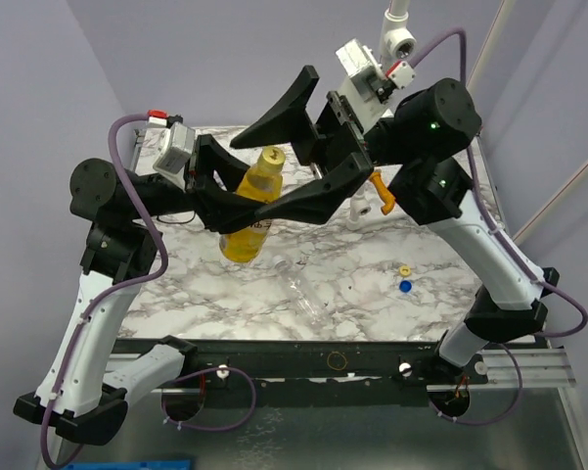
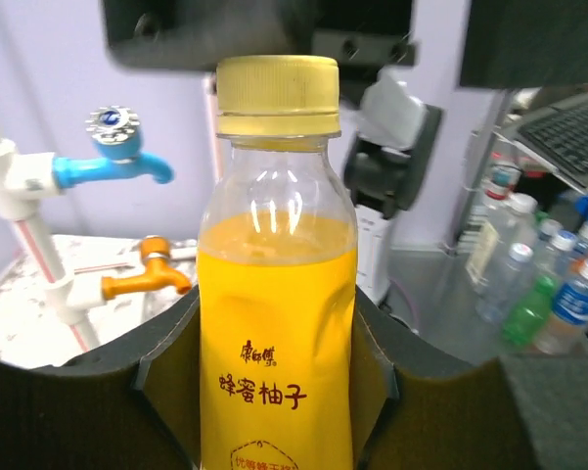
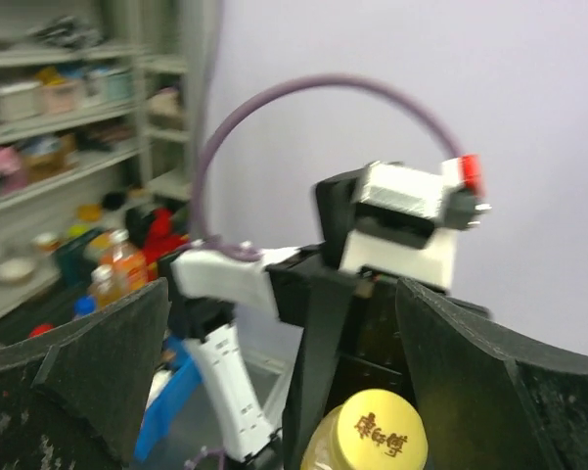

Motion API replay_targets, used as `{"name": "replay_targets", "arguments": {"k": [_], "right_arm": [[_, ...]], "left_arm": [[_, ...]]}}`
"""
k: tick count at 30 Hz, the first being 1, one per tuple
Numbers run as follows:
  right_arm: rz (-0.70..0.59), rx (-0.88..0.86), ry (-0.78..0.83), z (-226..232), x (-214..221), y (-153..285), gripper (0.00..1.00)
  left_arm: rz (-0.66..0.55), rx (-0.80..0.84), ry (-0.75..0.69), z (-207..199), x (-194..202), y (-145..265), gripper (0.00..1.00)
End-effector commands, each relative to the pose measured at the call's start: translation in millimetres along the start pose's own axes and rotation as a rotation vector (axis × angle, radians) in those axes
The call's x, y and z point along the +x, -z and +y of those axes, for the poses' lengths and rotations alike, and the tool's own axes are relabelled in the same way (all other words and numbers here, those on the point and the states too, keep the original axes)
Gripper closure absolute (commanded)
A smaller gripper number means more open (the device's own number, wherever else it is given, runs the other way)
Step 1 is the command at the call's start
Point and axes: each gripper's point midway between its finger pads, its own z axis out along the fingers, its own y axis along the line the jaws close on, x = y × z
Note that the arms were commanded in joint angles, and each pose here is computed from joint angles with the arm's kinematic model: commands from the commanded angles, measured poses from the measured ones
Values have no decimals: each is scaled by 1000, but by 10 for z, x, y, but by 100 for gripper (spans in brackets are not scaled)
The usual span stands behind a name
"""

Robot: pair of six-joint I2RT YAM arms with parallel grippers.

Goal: Unscrew the bottle caps
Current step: Unscrew the bottle cap from the plastic bottle.

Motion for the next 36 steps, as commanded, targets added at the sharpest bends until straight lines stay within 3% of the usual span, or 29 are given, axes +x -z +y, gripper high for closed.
{"name": "replay_targets", "arguments": {"k": [1,5,8,15,18,36], "right_arm": [[-12,440,31,-503,-213,278,0],[12,687,-35,-885,-163,475,1],[33,819,-57,-1091,-72,614,6],[70,967,-67,-1359,171,800,19],[69,971,-71,-1413,243,790,24],[74,950,-107,-1515,488,719,31]], "left_arm": [[-61,-234,-101,470,2,58,100],[-68,-358,-177,709,55,147,100],[-67,-421,-236,824,56,206,100],[-40,-433,-322,893,100,230,100],[-20,-449,-328,947,160,247,100],[-13,-565,-286,1195,176,322,100]]}}
